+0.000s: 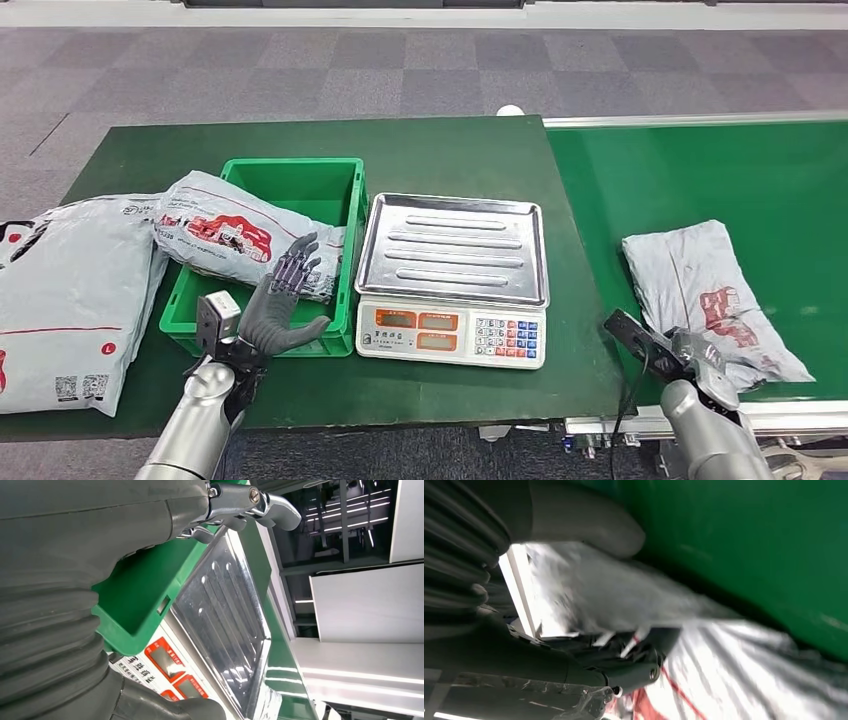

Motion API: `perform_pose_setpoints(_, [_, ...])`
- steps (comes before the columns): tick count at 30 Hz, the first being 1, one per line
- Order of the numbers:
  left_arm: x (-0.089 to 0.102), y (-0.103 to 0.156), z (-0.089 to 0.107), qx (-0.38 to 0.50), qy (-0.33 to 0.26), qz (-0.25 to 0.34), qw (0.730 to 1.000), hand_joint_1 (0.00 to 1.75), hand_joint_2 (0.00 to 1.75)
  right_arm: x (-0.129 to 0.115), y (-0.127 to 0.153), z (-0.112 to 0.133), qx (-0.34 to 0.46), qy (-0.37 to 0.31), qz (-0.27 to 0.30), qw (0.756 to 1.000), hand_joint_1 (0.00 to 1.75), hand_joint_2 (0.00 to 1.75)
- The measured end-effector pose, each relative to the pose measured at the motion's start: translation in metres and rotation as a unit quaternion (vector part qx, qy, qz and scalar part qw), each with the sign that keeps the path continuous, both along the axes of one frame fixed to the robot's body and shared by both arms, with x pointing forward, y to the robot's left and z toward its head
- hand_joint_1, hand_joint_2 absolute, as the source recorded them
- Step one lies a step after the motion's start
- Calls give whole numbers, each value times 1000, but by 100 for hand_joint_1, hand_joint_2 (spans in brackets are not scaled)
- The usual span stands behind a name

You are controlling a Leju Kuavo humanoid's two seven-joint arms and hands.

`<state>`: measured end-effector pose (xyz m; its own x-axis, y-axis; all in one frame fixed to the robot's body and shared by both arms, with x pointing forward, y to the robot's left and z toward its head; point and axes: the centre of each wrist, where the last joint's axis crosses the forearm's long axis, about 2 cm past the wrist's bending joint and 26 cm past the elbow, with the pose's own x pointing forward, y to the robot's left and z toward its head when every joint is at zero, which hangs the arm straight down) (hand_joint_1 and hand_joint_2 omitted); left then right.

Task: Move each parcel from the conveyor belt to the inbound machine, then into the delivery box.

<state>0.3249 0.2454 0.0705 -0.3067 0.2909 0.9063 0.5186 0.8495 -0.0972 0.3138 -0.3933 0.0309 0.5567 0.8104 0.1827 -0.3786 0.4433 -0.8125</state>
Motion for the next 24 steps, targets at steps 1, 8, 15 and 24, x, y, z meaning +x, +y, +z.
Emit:
perform_pose_setpoints(1, [0, 0, 0, 1, 0, 1, 1000, 0, 175, 0, 1, 1, 0, -2, 2, 1000, 175, 175])
perform_pose_setpoints(8, [1, 2, 1, 9, -3, 5, 1000, 0, 175, -1, 7, -1, 1, 2, 11, 1000, 175, 175])
perform_pose_setpoints(15, [1, 2, 1, 12, -4, 5, 1000, 0, 175, -3, 11, -3, 4, 7, 15, 1000, 175, 175])
perform_pose_setpoints(24, [1, 2, 1, 14, -6, 5, 1000, 0, 175, -3, 14, -3, 11, -11, 23, 1000, 175, 175])
